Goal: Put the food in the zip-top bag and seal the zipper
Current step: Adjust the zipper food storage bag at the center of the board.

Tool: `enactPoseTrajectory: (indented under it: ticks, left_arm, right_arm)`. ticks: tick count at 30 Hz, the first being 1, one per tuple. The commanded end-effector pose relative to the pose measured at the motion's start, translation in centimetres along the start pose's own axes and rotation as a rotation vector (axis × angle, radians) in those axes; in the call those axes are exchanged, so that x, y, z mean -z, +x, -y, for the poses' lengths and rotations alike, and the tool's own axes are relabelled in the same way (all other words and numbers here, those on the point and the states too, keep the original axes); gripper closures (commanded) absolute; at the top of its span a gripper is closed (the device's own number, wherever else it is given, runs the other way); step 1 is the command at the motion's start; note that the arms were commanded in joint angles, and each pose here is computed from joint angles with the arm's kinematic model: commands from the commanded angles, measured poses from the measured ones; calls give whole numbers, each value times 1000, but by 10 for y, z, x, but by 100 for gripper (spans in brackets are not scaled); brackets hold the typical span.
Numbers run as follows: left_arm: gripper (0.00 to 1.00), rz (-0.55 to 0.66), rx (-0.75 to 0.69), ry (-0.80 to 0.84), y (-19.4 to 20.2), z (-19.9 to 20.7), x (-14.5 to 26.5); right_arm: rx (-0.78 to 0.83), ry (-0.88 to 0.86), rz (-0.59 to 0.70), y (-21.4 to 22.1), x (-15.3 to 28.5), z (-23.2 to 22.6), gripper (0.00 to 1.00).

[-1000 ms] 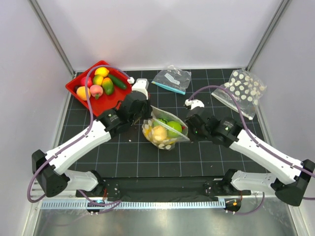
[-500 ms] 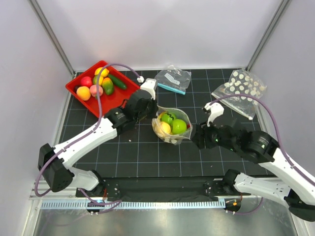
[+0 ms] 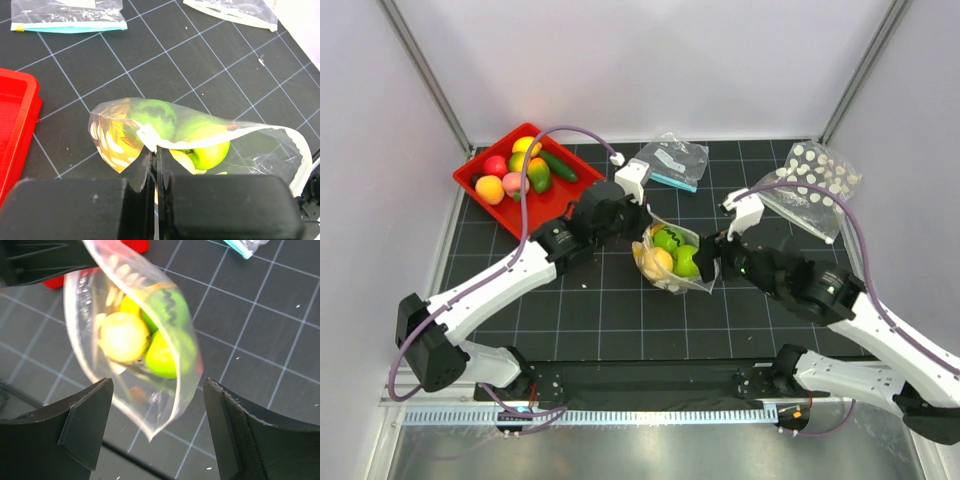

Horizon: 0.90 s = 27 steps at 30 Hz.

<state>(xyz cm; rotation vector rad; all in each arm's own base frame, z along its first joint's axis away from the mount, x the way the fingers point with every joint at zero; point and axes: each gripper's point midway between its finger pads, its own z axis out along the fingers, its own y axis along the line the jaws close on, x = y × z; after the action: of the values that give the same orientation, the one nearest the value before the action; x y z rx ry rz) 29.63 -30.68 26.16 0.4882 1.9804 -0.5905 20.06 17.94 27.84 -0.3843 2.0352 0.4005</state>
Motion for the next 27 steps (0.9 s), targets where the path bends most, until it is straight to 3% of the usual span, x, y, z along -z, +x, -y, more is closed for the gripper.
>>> enactPoseTrajectory:
  ticks: [1, 5, 6, 8, 11, 12, 17, 22, 27]
  left_arm:
    - [100, 103, -14, 60, -38, 12, 19]
    - [100, 78, -22, 84, -34, 16, 20]
    - [100, 76, -22, 84, -35, 16, 21]
    - [100, 59, -33, 89, -33, 17, 23]
    - [100, 48, -46, 98, -36, 19, 25]
    - [100, 49, -48, 113, -39, 22, 26]
    - [100, -9, -80, 389, -35, 71, 24]
    - [100, -117, -52, 676, -22, 117, 28]
    - [100, -243, 42, 937, -4, 152, 34]
  right_arm:
    - [64, 67, 57, -18, -19, 5, 20]
    - [110, 212, -7, -4, -40, 23, 21]
    - [124, 256, -30, 2, -48, 28, 26]
    - [124, 253, -70, 11, -51, 27, 66]
    - [93, 129, -106, 16, -51, 4, 96]
    - [74, 22, -122, 18, -48, -15, 99]
    - [49, -235, -121, 13, -30, -67, 98]
    - [3, -450, -90, 2, -2, -104, 83]
    - [-33, -538, -79, 0, 12, -116, 79]
